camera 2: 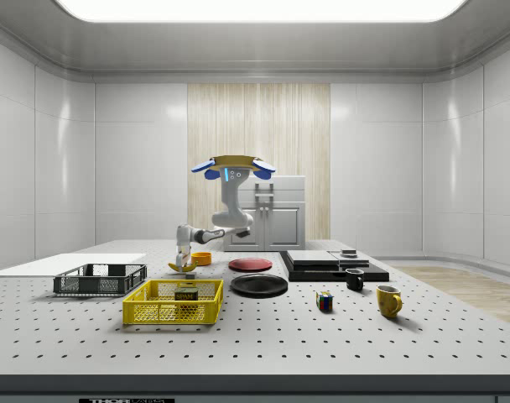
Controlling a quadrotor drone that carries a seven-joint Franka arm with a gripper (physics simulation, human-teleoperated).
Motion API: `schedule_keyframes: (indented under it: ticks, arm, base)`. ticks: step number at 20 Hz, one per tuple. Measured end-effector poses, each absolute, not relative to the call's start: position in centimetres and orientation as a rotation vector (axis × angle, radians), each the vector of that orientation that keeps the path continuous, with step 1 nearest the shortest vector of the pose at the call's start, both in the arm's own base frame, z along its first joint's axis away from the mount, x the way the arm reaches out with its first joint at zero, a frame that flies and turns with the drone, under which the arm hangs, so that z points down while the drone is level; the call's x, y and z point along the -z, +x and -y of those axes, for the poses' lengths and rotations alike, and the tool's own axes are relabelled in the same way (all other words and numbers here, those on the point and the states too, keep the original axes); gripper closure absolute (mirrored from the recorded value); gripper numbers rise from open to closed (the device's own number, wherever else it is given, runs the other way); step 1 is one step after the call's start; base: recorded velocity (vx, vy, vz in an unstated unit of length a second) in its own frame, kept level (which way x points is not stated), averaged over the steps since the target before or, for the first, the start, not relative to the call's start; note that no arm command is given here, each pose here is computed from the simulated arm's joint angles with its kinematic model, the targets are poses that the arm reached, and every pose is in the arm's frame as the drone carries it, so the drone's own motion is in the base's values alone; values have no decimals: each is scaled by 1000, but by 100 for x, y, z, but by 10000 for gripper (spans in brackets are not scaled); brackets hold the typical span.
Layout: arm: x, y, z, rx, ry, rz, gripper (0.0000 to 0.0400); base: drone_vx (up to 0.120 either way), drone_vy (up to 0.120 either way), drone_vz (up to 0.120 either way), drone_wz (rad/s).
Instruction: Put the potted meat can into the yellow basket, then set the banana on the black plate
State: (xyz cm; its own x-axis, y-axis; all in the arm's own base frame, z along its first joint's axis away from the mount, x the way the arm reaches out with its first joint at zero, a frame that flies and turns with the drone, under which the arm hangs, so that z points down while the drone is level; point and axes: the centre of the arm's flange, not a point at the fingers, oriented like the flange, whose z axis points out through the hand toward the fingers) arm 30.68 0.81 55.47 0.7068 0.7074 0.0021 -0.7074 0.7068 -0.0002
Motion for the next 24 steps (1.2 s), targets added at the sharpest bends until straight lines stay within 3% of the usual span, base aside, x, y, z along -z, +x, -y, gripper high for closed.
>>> schedule_keyframes:
  ticks: [3,6,11,19,24]
  arm:
    - [-5547,3068,-81,-786,1,2,158]
    - [-5547,3068,-81,-786,0,2,201]
    - [-5537,3068,-83,-809,-3,-1,203]
    - [-5328,3069,-84,-823,-5,-3,203]
    - [-5275,3068,-83,-822,-5,-3,203]
  base:
    - [0,0,0,0]
    - [0,0,0,0]
    - [0,0,0,0]
    - [0,0,120,0]
    - [-104,112,120,0]
